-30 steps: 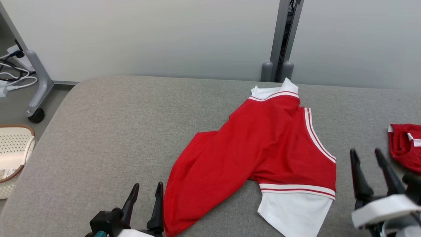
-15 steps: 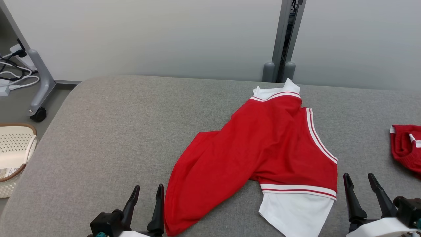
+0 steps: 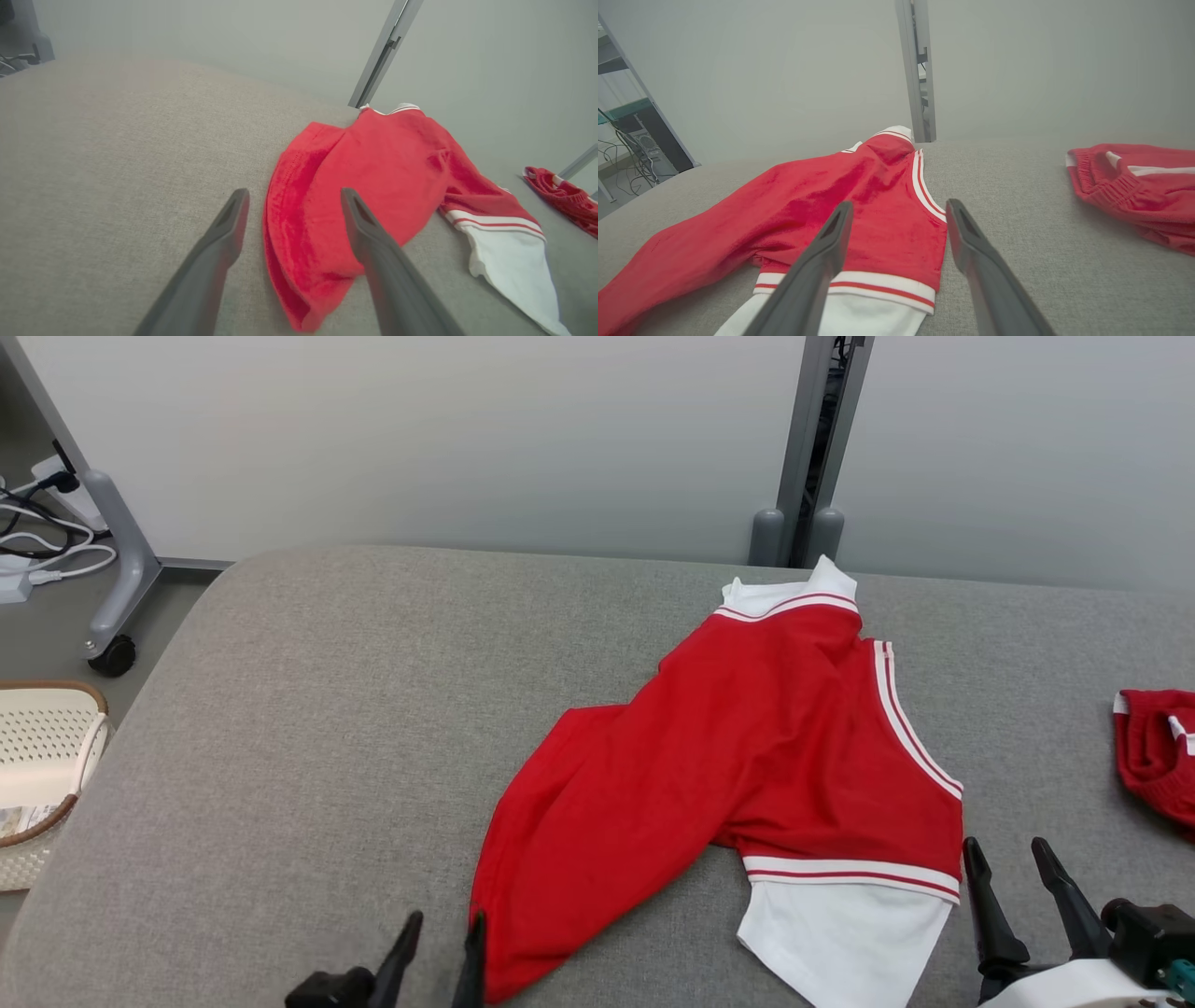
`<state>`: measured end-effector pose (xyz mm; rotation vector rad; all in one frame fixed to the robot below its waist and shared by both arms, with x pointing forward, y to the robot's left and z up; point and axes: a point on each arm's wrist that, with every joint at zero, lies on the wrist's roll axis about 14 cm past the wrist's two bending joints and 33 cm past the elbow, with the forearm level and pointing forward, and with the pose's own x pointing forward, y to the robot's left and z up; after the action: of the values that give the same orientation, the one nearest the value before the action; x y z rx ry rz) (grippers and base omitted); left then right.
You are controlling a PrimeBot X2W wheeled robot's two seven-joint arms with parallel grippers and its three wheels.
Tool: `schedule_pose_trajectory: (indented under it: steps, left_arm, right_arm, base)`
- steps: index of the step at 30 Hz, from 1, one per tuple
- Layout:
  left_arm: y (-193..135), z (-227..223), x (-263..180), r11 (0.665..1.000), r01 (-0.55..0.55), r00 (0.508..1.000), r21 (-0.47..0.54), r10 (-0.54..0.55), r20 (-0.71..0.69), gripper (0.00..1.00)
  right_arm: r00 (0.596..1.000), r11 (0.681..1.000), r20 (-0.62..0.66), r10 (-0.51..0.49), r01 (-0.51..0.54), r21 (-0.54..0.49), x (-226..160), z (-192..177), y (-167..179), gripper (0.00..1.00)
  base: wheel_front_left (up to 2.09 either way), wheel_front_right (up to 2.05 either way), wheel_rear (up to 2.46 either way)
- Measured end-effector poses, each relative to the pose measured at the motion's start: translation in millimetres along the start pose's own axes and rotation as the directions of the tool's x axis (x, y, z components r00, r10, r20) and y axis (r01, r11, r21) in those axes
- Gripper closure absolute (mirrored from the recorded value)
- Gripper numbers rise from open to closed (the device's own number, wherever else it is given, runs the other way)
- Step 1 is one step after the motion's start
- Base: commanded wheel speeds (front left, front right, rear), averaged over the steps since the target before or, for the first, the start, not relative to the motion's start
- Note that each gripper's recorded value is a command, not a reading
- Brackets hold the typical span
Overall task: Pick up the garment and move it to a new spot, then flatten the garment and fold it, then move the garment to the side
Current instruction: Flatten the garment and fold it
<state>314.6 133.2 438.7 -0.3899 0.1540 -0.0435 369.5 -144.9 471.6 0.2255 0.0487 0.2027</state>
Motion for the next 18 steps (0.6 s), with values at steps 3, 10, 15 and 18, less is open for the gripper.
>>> schedule_pose_trajectory:
  steps: [3,10,15,18]
  left_arm:
    - [-7,-21,-5,0.999,0.039,0.997,-0.007,-0.040,-0.067,0.00]
    - [-1,-76,-25,0.999,0.026,0.968,-0.041,-0.036,-0.250,0.00]
    - [-2,-86,-25,0.994,0.008,0.959,-0.113,-0.040,-0.282,0.00]
    - [-10,-86,-23,0.982,0.006,0.957,-0.189,-0.060,-0.282,0.00]
  right_arm:
    - [1.000,1.000,-0.012,-0.002,0.002,0.003,0,-4,0,0.00]
    - [0.999,1.000,-0.043,0.004,-0.003,0.014,2,-15,3,0.00]
    - [0.999,1.000,-0.054,0.006,-0.005,0.019,2,-18,4,0.00]
    - [0.998,1.000,-0.055,0.007,-0.006,0.020,2,-19,5,0.00]
  base:
    - [0.00,0.00,0.00]
    - [0.00,0.00,0.00]
    - [0.00,0.00,0.00]
    - [0.00,0.00,0.00]
